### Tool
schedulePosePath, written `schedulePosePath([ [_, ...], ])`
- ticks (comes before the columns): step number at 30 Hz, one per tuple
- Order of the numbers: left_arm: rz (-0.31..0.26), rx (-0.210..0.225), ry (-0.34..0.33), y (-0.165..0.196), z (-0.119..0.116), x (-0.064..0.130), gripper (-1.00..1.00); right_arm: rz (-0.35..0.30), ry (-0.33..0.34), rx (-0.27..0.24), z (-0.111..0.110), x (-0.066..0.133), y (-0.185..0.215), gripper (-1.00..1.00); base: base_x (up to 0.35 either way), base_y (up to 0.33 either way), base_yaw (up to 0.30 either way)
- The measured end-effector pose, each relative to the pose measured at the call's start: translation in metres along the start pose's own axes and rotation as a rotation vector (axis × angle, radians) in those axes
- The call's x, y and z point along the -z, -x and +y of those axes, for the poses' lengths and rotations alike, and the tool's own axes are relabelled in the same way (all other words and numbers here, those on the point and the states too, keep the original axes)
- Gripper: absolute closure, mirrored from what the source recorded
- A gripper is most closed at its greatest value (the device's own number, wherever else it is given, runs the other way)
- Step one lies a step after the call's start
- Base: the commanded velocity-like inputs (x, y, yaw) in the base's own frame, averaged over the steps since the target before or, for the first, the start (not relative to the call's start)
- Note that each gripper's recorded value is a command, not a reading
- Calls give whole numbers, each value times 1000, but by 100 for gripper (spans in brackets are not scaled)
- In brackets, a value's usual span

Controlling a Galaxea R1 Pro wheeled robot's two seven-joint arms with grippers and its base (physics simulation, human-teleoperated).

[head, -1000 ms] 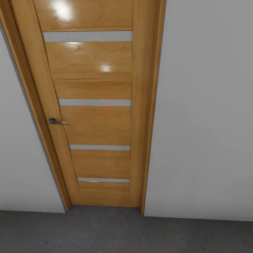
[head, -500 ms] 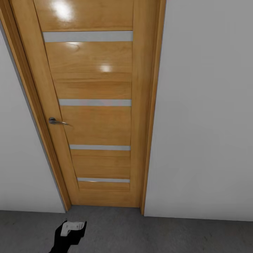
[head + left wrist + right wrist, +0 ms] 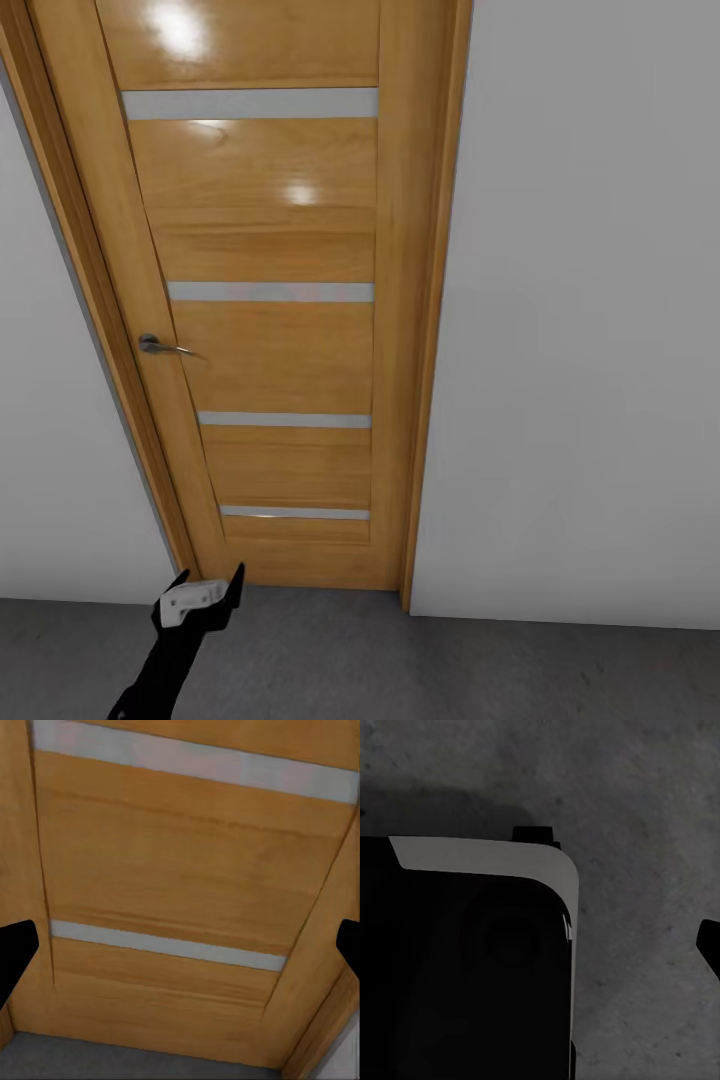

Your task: Move the two storage containers from the living room to the garage. In the garage, place one container on the floor and stack the other container on top of it (either order is fine).

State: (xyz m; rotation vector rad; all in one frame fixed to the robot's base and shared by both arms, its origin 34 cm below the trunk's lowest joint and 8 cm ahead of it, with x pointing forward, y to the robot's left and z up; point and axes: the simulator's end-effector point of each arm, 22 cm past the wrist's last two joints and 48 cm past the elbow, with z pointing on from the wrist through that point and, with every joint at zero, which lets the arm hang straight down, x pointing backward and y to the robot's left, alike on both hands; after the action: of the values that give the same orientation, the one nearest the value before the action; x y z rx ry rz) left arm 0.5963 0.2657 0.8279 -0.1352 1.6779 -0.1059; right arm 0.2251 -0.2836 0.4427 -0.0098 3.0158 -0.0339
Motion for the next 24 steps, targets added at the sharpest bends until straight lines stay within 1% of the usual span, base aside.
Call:
schedulePosePath([
  [2, -6, 20, 4, 2, 1, 0, -100, 0, 0, 0, 0, 0, 0, -100, 0, 0, 0],
  [5, -2, 38, 10, 0, 2, -1, -100, 0, 0, 0, 0, 0, 0, -100, 0, 0, 0],
  [9, 57, 51, 22, -24, 7, 1, -100, 0, 0, -1, 0, 0, 0, -100, 0, 0, 0],
  [11, 70, 53, 26, -33, 9, 2, -100, 1, 0, -2, 0, 0, 0, -100, 0, 0, 0],
  [13, 66, 52, 30, -36, 10, 3, -100, 1, 0, -2, 0, 0, 0, -100, 0, 0, 0],
  [18, 27, 49, 33, -32, 12, 4, -100, 1, 0, -3, 0, 0, 0, -100, 0, 0, 0],
  [24, 7, 51, 40, -28, 15, 4, -100, 1, 0, -3, 0, 0, 0, -100, 0, 0, 0],
])
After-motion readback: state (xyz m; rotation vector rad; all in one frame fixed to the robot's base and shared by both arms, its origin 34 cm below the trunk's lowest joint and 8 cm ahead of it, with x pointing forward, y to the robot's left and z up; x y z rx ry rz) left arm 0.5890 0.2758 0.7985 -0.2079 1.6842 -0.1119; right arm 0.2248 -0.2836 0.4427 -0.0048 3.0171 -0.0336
